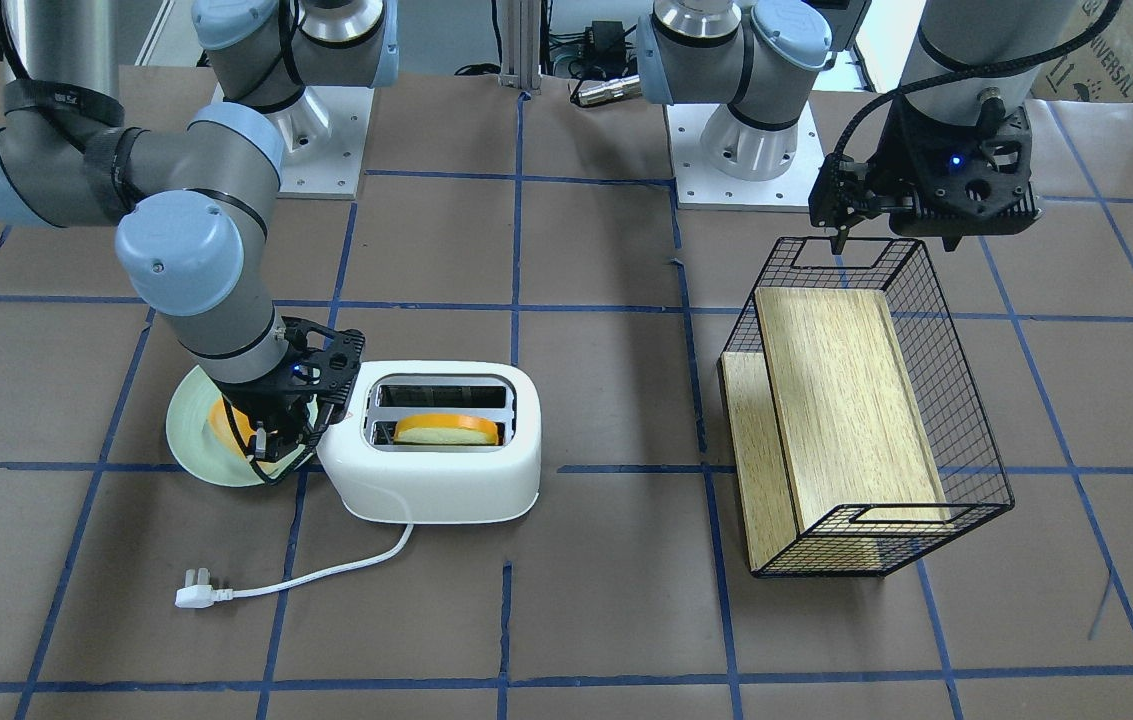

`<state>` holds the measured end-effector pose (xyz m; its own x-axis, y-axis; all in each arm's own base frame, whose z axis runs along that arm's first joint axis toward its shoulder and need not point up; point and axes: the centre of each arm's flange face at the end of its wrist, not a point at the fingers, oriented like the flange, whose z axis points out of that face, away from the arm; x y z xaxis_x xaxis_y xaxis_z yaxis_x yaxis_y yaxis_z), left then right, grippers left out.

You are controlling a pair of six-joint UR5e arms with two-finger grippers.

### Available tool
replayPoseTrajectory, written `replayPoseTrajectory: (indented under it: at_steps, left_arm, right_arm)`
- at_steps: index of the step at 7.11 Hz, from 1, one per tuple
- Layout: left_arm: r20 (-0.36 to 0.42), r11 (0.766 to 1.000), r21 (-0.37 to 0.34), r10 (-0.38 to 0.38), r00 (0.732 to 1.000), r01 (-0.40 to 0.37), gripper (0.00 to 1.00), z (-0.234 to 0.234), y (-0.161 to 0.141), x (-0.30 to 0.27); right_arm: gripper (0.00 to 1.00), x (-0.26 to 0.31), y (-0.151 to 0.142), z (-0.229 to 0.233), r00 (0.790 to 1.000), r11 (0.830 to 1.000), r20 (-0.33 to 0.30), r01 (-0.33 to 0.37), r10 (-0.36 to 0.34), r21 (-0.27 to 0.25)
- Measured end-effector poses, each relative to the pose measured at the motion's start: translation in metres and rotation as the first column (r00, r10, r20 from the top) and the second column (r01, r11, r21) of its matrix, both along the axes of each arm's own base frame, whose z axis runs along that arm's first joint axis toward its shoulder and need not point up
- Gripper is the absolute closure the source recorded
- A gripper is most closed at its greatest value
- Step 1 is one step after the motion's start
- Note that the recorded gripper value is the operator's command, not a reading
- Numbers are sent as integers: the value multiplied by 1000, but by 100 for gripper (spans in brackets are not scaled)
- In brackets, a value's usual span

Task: Press toaster with right arm
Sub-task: 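Lift the right gripper up away from the toaster lever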

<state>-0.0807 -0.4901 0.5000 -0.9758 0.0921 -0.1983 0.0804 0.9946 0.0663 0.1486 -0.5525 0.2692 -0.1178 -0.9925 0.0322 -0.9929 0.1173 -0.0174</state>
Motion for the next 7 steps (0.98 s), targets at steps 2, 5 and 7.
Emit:
replayPoseTrajectory:
  at_steps: [2, 5, 7]
  left_arm:
    - [0, 1000, 1, -1, 1000, 1, 0, 0, 0, 0]
    - [0, 1000, 0, -1, 1000, 1, 0, 0, 0, 0]
    - [0, 1000, 0, -1, 1000, 1, 0, 0, 0, 0]
  right_arm:
    - [89, 0, 0, 25, 1000, 999, -5, 26, -26, -23]
    - [86, -3, 0, 122, 973, 973, 2, 229, -229, -15]
    - [82, -7, 3, 155, 804, 804, 16, 594, -594, 10]
